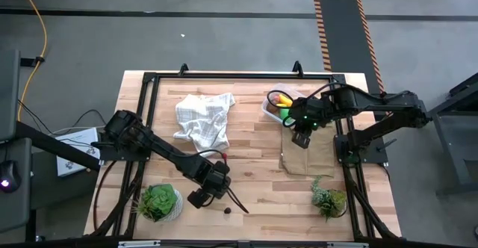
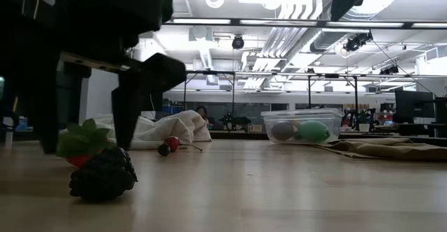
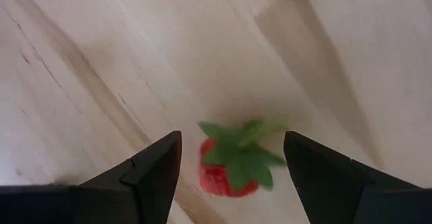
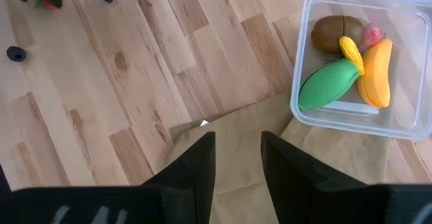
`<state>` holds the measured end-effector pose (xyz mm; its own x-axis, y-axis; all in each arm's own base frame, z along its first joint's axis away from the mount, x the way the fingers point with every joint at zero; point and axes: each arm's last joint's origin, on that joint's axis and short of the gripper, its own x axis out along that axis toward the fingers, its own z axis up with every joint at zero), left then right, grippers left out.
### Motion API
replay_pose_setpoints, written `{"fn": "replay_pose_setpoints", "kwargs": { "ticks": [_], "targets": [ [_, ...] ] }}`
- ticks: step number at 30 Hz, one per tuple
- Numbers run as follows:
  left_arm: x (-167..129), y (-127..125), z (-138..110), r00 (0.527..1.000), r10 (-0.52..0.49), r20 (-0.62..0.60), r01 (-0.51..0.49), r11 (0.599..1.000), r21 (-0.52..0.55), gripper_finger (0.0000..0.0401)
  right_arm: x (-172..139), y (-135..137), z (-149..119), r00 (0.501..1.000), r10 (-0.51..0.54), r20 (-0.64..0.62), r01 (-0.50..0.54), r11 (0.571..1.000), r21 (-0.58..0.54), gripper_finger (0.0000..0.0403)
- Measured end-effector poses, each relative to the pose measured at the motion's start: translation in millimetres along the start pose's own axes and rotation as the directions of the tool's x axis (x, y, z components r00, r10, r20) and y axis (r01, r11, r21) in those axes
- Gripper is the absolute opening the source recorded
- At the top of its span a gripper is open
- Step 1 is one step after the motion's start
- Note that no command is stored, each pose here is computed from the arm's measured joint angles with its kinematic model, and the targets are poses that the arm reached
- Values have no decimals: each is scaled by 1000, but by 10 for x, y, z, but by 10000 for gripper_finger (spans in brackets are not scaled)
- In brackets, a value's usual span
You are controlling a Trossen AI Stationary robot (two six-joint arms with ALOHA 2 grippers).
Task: Pick and placing Produce into tupperware
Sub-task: Put the red strawberry into the transparent bin
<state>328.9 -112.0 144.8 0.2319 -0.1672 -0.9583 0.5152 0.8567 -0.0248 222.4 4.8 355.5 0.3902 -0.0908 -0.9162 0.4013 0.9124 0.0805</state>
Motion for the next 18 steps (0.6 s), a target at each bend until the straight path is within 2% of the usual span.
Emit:
{"fn": "replay_pose_setpoints", "kwargs": {
  "ticks": [9, 18],
  "targets": [
    [45, -1, -19, 1000, -7, -20, 7, 1000, -2, 243, -1, 0, 1, 1000, 0, 2, 0, 1000, -12, 110],
    [45, -1, -23, 1000, -5, -24, 5, 1000, -5, 221, -1, -6, 4, 1000, -21, 12, 21, 1000, -23, 110]
  ]
}}
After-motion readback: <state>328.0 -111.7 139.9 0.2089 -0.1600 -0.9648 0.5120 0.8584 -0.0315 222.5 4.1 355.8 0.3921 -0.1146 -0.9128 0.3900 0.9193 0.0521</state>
